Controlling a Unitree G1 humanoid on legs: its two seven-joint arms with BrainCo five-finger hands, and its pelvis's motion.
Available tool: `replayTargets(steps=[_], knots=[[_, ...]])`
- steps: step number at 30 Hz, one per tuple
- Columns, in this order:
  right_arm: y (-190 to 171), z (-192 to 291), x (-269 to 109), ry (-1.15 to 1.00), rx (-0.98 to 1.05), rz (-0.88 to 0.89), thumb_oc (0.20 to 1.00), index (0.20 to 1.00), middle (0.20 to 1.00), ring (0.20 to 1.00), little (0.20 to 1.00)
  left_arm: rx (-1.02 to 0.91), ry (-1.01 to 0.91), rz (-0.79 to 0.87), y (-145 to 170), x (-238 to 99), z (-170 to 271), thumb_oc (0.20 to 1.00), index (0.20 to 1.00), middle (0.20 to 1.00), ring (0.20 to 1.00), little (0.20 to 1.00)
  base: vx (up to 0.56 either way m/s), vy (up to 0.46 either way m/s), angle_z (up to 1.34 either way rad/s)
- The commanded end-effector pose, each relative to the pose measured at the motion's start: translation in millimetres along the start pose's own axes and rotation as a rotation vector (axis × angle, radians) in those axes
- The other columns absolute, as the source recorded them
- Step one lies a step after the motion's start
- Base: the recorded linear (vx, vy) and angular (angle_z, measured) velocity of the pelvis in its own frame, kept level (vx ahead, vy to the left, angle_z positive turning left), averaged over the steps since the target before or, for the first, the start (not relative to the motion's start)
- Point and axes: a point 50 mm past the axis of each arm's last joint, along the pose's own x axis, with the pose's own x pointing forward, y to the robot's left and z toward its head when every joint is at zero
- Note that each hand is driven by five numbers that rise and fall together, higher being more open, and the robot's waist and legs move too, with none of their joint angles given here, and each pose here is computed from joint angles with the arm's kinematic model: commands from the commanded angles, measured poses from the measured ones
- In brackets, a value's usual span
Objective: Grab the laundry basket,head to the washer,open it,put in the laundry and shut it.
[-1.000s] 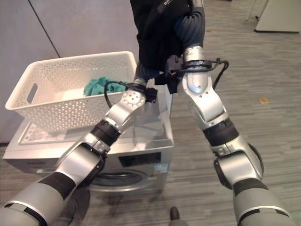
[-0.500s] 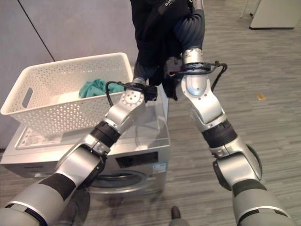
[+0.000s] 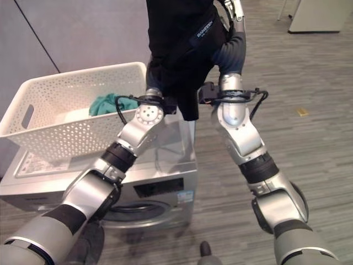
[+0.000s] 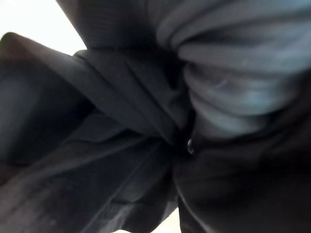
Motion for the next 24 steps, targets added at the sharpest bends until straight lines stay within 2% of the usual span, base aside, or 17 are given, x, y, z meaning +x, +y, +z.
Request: replayTargets(steps=[1,2,3,4,5,7,14,18,24], knots=[[-32,18,13,-0.099,-0.047,-0.059,1.0,1.0,1.0,1.0,1.0,-0.026,-0.239,0.048,11,24,61,0.2,0.2,0.2,0.2,0.2,0.0,0.0,0.0],[-38,16,12,-0.089,-0.066,-0.068,1.0,1.0,1.0,1.0,1.0,-0.025,-0.252,0.046,11,24,64,0.2,0.2,0.2,0.2,0.2,0.0,0.0,0.0],[-59,8,6,-0.045,-0.119,-0.106,1.0,1.0,1.0,1.0,1.0,-0.032,-0.297,0.045,15,25,74,0.2,0.2,0.2,0.2,0.2,0.0,0.0,0.0],[-60,8,5,-0.044,-0.119,-0.106,1.0,1.0,1.0,1.0,1.0,-0.033,-0.297,0.044,14,25,74,0.2,0.2,0.2,0.2,0.2,0.0,0.0,0.0],[-80,-1,-5,0.007,-0.16,-0.157,1.0,1.0,1.0,1.0,1.0,-0.054,-0.329,0.042,15,24,82,0.2,0.2,0.2,0.2,0.2,0.0,0.0,0.0],[-89,-7,-12,0.034,-0.187,-0.18,1.0,1.0,1.0,1.0,1.0,-0.065,-0.348,0.039,15,23,86,0.2,0.2,0.2,0.2,0.2,0.0,0.0,0.0],[-168,-50,-95,0.349,-0.479,-0.384,1.0,1.0,1.0,1.0,1.0,-0.221,-0.506,-0.028,4,0,116,0.2,0.2,0.2,0.2,0.2,0.0,-0.021,0.04],[-187,-76,-153,0.575,-0.564,-0.432,1.0,1.0,1.0,1.0,1.0,-0.291,-0.541,-0.054,-2,-8,124,0.2,0.2,0.2,0.2,0.2,-0.01,-0.037,0.14],[-193,-105,-199,0.788,-0.56,-0.478,1.0,1.0,1.0,1.0,1.0,-0.314,-0.543,-0.087,-8,-12,124,0.2,0.2,0.2,0.2,0.2,-0.02,-0.027,0.18]])
